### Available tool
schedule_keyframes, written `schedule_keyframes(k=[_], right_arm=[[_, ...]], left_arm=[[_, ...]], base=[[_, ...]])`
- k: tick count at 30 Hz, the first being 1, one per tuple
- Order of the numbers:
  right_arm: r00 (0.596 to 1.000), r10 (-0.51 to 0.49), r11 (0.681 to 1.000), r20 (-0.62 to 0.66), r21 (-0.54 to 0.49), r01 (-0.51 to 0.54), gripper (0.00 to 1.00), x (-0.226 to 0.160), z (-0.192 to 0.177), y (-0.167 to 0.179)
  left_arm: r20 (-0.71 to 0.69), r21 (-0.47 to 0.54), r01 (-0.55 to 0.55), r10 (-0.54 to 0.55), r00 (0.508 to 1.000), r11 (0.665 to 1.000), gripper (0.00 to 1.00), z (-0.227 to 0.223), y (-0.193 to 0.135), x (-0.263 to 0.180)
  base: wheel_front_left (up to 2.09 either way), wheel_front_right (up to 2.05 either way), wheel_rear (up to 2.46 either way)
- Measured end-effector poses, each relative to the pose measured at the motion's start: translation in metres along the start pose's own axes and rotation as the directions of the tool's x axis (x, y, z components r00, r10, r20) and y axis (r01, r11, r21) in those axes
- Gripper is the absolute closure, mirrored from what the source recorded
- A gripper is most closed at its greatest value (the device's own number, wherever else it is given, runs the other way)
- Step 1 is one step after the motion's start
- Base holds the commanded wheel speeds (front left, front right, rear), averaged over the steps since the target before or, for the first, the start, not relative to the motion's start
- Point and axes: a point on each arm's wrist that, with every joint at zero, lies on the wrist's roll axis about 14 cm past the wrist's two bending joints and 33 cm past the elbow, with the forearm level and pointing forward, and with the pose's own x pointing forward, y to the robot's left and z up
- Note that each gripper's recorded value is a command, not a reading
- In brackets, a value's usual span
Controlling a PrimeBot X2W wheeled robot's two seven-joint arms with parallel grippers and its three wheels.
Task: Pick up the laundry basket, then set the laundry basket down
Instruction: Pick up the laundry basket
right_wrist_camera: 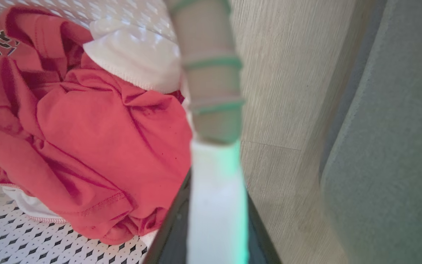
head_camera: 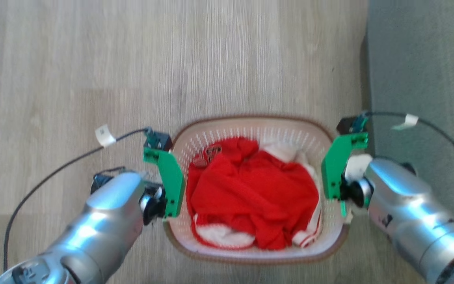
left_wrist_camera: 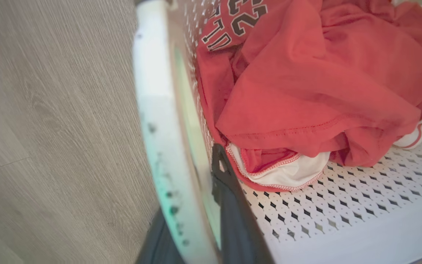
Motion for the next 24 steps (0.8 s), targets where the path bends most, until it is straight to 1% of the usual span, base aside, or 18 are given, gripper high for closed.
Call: schedule_keyframes(k=[7,13,17,19,24], right_arm=[[0.999,0.004,1.0,0.035,-0.018,-0.003,1.0,-0.033,-0.007,0.021],[0.999,0.006,1.0,0.053,-0.03,-0.004,1.0,-0.053,-0.019,0.038],[0.998,0.009,0.999,0.068,-0.037,-0.007,1.0,-0.061,-0.023,0.046],[0.997,0.019,0.999,0.08,-0.044,-0.015,1.0,-0.067,-0.026,0.056],[0.996,0.03,0.998,0.088,-0.066,-0.024,1.0,-0.07,-0.025,0.066]], left_arm=[[0.021,0.02,-0.014,0.013,1.0,1.0,1.0,-0.015,-0.01,-0.03],[0.038,0.023,-0.029,0.028,0.999,0.999,1.0,-0.031,-0.017,-0.051],[0.042,0.021,-0.036,0.035,0.998,0.999,1.0,-0.038,-0.019,-0.061],[0.053,0.019,-0.048,0.047,0.998,0.999,1.0,-0.042,-0.017,-0.072],[0.061,0.005,-0.06,0.06,0.996,0.998,1.0,-0.049,-0.014,-0.08]], base=[[0.0,0.0,0.0],[0.0,0.0,0.0],[0.0,0.0,0.0],[0.0,0.0,0.0],[0.0,0.0,0.0]])
